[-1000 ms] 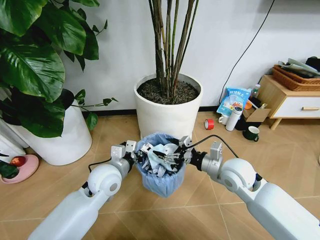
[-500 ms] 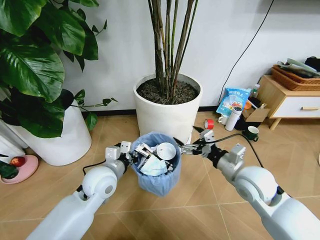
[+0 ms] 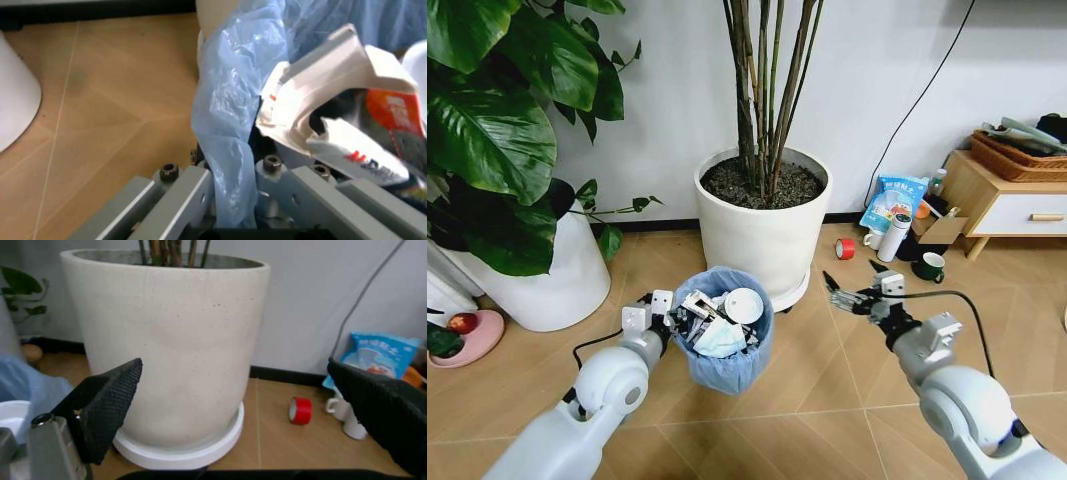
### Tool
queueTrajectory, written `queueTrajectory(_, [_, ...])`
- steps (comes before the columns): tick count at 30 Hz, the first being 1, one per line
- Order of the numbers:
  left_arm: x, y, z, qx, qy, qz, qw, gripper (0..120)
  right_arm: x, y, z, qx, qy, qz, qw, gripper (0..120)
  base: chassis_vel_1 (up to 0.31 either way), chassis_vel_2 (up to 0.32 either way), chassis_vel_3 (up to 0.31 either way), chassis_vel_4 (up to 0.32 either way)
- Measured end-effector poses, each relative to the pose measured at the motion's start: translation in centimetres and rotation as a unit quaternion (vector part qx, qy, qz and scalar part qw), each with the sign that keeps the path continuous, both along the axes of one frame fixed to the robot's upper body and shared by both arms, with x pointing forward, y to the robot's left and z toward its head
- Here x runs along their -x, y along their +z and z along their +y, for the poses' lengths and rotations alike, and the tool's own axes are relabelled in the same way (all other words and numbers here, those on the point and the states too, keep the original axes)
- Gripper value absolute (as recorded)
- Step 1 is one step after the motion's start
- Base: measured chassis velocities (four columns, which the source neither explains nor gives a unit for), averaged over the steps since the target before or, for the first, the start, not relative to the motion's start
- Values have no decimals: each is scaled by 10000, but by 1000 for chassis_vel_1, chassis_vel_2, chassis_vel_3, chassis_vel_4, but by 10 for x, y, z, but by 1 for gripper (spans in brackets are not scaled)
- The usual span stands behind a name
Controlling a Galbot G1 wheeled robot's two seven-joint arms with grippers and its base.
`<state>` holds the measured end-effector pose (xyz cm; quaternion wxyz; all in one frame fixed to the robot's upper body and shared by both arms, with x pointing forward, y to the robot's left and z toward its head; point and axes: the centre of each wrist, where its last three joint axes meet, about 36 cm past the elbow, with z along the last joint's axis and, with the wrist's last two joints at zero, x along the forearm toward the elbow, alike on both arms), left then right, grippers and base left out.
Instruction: Pick up the trash bin and place the garbage on the floor into it.
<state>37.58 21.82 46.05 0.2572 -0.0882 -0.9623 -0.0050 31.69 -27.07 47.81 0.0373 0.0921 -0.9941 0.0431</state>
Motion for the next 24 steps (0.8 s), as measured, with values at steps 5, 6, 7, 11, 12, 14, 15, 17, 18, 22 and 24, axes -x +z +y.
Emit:
queueTrajectory(5, [10,0,5,-22,83,4,10000,0,11,-7,5,100,-187,-17,9998,100,0,0,0,0])
queueTrajectory(6, [12,0,6,-31,105,-13,9999,0,13,-7,5,117,-214,-24,9997,100,0,0,0,0])
queueTrajectory(7, [13,1,7,-33,120,-27,9999,0,13,-6,5,120,-225,-34,9997,100,0,0,0,0])
queueTrajectory(11, [18,3,8,-17,130,-33,9999,0,17,-4,6,105,-265,-28,9996,100,0,0,0,0])
queueTrajectory(12, [20,3,8,-19,130,-32,9999,0,18,-4,6,114,-278,-20,9995,100,0,0,0,0])
queueTrajectory(14, [22,4,7,-18,123,-38,9999,0,23,-5,4,179,-307,22,9994,100,0,0,0,0])
queueTrajectory(15, [22,4,7,-18,123,-38,9999,0,23,-5,4,179,-307,22,9994,100,0,0,0,0])
queueTrajectory(17, [23,4,6,-8,114,-44,9999,0,27,-5,3,235,-318,37,9992,100,0,0,0,0])
queueTrajectory(18, [24,4,5,-2,100,-43,9999,0,29,-6,3,255,-324,31,9991,100,0,0,0,0])
queueTrajectory(22, [25,4,4,10,80,-36,10000,0,32,-7,3,262,-337,26,9991,100,0,0,0,0])
queueTrajectory(24, [28,4,3,5,72,-28,10000,0,34,-9,4,259,-349,33,9990,100,14,8,-26,-2])
